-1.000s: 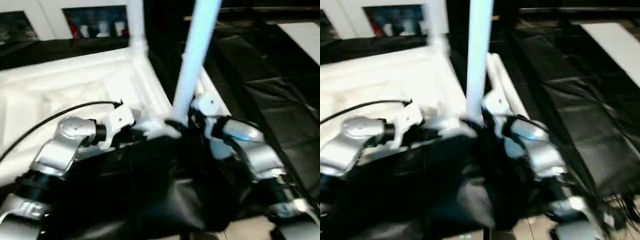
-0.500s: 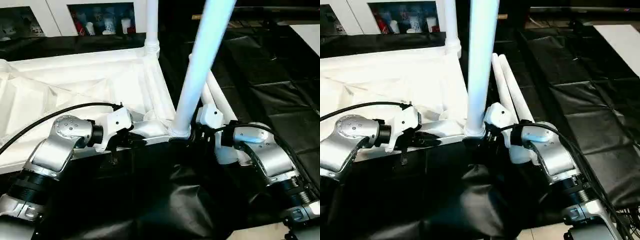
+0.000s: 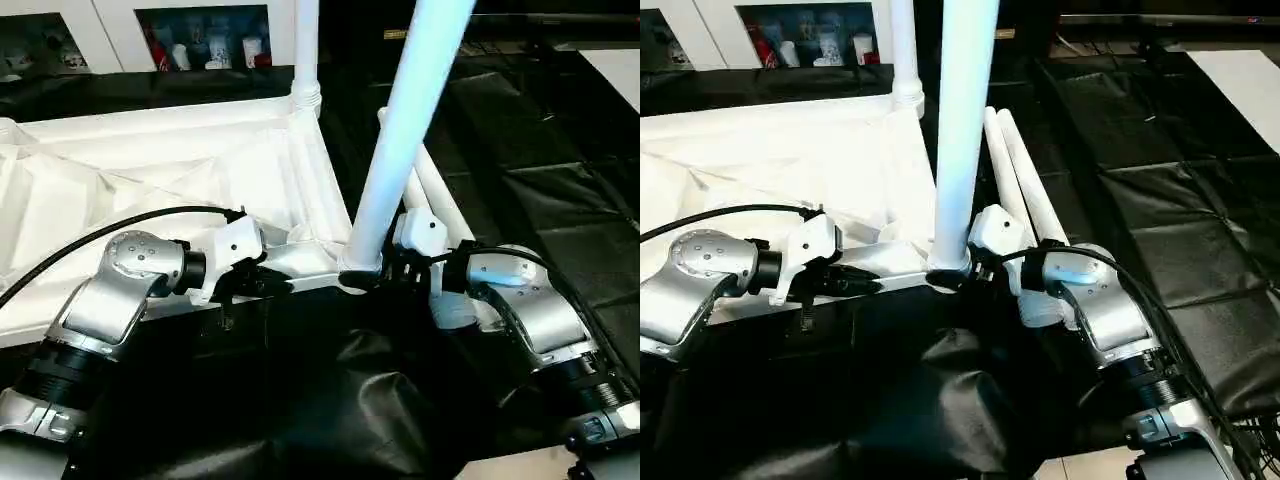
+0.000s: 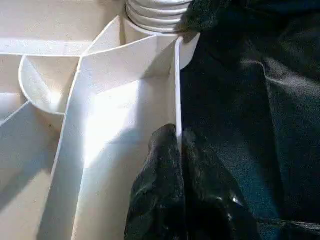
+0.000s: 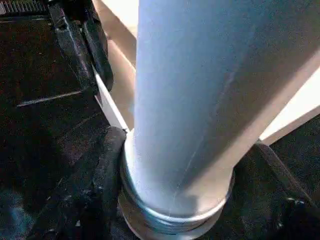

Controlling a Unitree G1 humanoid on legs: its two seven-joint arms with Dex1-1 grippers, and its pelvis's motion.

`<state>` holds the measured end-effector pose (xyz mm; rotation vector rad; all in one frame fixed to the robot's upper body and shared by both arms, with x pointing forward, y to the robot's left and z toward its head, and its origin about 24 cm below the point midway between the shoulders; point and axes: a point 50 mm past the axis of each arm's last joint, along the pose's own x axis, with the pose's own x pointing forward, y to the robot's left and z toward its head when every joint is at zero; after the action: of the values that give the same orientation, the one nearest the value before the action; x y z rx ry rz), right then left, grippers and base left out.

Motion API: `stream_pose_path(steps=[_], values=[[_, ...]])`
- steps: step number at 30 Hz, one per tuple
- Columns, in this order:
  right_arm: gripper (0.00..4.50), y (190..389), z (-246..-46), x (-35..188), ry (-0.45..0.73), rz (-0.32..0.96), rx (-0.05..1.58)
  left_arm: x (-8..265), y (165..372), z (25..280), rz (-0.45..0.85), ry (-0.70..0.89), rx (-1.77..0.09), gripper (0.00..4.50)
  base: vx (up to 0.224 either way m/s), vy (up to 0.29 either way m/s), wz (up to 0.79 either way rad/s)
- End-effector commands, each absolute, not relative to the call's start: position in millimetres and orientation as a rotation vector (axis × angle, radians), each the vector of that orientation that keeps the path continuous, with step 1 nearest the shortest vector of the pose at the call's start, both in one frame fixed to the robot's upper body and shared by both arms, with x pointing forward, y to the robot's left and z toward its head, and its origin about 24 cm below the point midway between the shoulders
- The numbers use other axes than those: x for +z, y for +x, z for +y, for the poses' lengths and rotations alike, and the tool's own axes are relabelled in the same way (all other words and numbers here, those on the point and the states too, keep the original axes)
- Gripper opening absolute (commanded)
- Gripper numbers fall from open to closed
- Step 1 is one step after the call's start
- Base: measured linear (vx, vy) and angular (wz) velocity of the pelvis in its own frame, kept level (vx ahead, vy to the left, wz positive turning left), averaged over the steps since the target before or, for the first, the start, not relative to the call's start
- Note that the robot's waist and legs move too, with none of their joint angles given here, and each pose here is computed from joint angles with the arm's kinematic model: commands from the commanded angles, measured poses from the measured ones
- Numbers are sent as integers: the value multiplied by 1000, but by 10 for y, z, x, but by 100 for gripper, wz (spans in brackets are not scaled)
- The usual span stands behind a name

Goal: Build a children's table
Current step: Rotate leg to tighten

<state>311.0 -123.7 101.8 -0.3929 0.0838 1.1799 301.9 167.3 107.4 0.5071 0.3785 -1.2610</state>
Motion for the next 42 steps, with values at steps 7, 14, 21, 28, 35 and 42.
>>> stream_pose_path(steps=[7, 14, 21, 28, 35, 42], values=[[265, 3131, -1204, 862, -308, 114, 1103, 869, 2965, 1641, 477, 459, -1272, 0, 0, 0, 0], [265, 3290, -977, 653, -120, 182, 736, 711, 3192, 1449, 482, 419, -992, 0, -23, 3, 0], [264, 3378, -515, 534, 61, 253, 467, 669, 3339, 1149, 466, 357, -804, 0, -67, 23, -7], [264, 3367, -312, 623, 67, 210, 542, 658, 3324, 1083, 465, 386, -831, 0, -36, -21, 7], [356, 3415, -444, 789, 39, 101, 548, 693, 3304, 1249, 464, 417, -840, 0, 33, 5, -9], [377, 3374, -692, 992, -65, 7, 643, 767, 3324, 1444, 431, 480, -833, 0, 0, 0, 0]])
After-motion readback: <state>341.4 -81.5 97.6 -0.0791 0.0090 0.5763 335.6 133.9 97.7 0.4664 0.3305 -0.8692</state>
